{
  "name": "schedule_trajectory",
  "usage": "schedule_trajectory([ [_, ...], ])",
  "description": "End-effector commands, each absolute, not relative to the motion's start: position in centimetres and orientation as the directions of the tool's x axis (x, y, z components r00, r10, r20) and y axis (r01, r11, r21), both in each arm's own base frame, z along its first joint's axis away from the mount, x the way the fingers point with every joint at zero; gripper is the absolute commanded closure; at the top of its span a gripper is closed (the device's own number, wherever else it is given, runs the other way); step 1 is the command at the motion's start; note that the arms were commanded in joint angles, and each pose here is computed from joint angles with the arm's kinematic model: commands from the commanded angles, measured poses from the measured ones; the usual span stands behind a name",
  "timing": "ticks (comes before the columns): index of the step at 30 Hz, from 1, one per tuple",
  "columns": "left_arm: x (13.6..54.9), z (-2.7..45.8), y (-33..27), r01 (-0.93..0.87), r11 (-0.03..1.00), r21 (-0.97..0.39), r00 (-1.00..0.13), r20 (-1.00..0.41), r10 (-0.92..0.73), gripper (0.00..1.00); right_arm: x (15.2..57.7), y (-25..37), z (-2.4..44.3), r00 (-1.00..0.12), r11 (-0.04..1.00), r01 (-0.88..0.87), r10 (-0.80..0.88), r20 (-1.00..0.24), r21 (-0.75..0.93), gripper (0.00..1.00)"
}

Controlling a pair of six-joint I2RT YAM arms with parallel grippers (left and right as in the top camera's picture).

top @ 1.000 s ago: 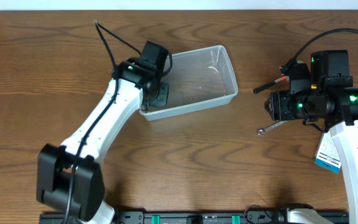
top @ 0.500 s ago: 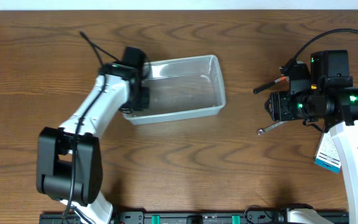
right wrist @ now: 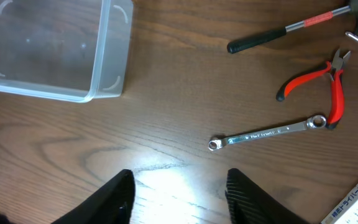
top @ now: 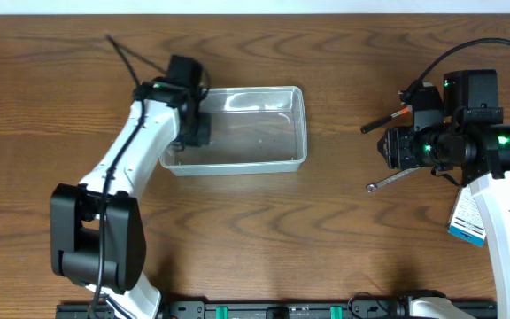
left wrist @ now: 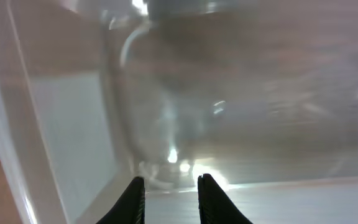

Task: Pack container
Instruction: 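Push the container's left edge with the left gripper to align it, then retract the left arm and move the right gripper to the boxed package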

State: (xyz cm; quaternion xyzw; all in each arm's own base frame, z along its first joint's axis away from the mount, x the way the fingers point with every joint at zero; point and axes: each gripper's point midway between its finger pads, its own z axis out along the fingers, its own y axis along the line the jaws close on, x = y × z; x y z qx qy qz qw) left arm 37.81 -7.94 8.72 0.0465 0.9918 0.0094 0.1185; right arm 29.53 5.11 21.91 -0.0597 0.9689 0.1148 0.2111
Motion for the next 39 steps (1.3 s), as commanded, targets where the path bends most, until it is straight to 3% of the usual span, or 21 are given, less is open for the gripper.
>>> schedule_trajectory([
  [1, 39.5, 14.3, -7.2, 0.037, 0.994, 0.101, -0.922, -0.380, 0.073, 0.80, 29.8, 5.0, 22.7, -0.892, 0.967, -0.171, -0.070, -0.447, 0.191, 0.54],
  [6, 39.3, 18.4, -0.3, -0.184, 0.955, 0.232, -0.874, -0.484, -0.051, 0.80, 29.8, 5.0, 22.7, -0.892, 0.966, -0.172, -0.070, -0.447, 0.191, 0.57],
  [9, 39.1, 18.1, 3.3, -0.318, 0.932, 0.176, -0.853, -0.482, -0.201, 0.80, 29.7, 5.0, 22.7, -0.893, 0.966, -0.172, -0.070, -0.445, 0.191, 0.56],
  [13, 39.4, 14.9, 4.6, -0.353, 0.935, 0.030, -0.868, -0.384, -0.315, 0.80, 29.5, 5.0, 22.6, -0.896, 0.967, -0.170, -0.071, -0.438, 0.192, 0.56],
  [16, 39.5, 12.7, 5.0, -0.382, 0.924, 0.017, -0.875, -0.327, -0.356, 0.80, 29.5, 5.0, 22.6, -0.898, 0.966, -0.170, -0.071, -0.434, 0.193, 0.56],
  [20, 39.9, 9.5, 4.1, -0.368, 0.930, -0.012, -0.900, -0.249, -0.359, 0.80, 29.4, 5.0, 22.6, -0.899, 0.966, -0.169, -0.071, -0.433, 0.193, 0.56],
  [26, 41.0, 7.3, 0.1, -0.298, 0.937, -0.181, -0.929, -0.173, -0.328, 0.81, 29.4, 5.0, 22.5, -0.900, 0.966, -0.169, -0.071, -0.431, 0.193, 0.56],
  [39, 42.6, 7.8, -5.2, -0.120, 0.971, -0.205, -0.951, -0.255, -0.172, 0.81, 29.3, 5.0, 22.5, -0.902, 0.967, -0.168, -0.071, -0.426, 0.194, 0.55],
])
